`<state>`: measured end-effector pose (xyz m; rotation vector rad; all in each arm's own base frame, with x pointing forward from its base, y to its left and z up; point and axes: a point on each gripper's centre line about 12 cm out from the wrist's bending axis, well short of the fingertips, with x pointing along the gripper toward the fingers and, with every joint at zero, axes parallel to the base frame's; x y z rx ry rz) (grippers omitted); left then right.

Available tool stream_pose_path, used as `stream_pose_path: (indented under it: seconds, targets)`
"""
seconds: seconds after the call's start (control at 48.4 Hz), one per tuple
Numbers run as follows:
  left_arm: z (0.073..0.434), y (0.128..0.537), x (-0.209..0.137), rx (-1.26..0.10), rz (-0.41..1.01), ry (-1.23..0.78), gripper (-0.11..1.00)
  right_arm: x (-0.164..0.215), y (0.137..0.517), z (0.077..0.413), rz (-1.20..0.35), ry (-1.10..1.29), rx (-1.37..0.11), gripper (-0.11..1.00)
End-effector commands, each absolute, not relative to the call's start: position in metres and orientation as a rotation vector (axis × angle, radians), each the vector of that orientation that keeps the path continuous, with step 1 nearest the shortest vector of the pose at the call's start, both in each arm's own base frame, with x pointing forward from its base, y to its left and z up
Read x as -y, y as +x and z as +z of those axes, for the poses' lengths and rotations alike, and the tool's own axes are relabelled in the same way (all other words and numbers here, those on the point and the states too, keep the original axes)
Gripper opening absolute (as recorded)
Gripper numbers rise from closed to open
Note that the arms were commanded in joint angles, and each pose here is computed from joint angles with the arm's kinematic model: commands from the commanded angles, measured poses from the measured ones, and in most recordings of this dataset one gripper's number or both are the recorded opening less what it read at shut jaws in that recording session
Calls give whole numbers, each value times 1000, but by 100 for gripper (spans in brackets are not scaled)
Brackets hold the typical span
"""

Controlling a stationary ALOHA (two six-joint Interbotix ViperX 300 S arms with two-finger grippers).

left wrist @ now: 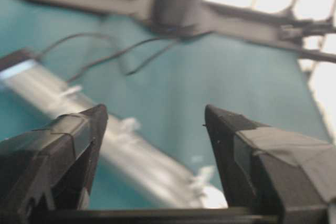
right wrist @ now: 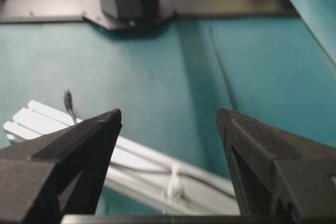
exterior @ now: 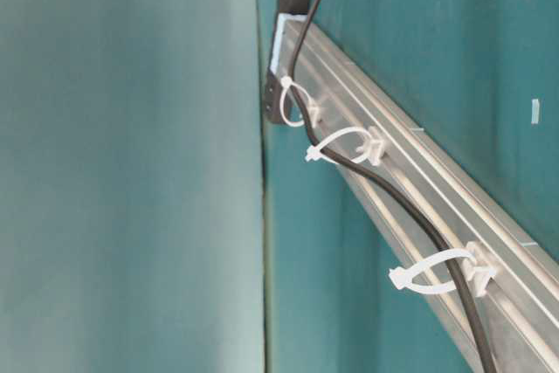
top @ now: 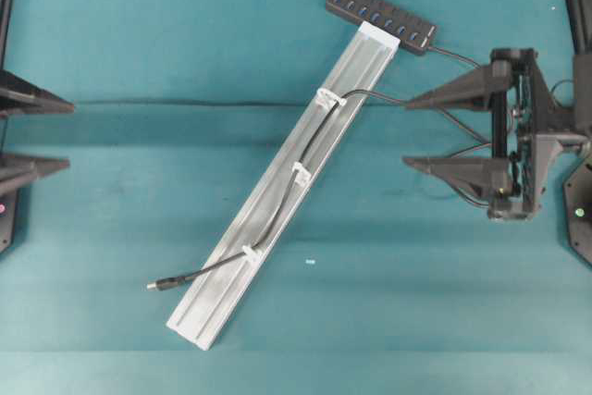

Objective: Pass the USB cable through three rings with both arms.

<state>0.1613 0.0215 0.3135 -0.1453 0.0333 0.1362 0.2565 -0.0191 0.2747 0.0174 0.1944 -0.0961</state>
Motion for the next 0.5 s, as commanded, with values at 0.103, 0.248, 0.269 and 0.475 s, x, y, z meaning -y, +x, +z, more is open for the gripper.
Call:
stream_pose_path:
  seconds: [0.103, 0.248, 0.269, 0.475]
  targets:
    - [313, 165, -33, -37, 202, -135, 72, 19, 248, 274, -102, 43, -166, 81]
    - [329, 166, -28, 47, 163, -118, 68, 19, 241, 287, -105, 29, -103, 81]
    - [332, 166, -26, 63, 154, -111, 67, 19, 240, 288, -104, 28, -100, 81]
    - [341, 164, -9, 111, 53, -25, 61, 15, 231, 287, -86, 32, -118, 81]
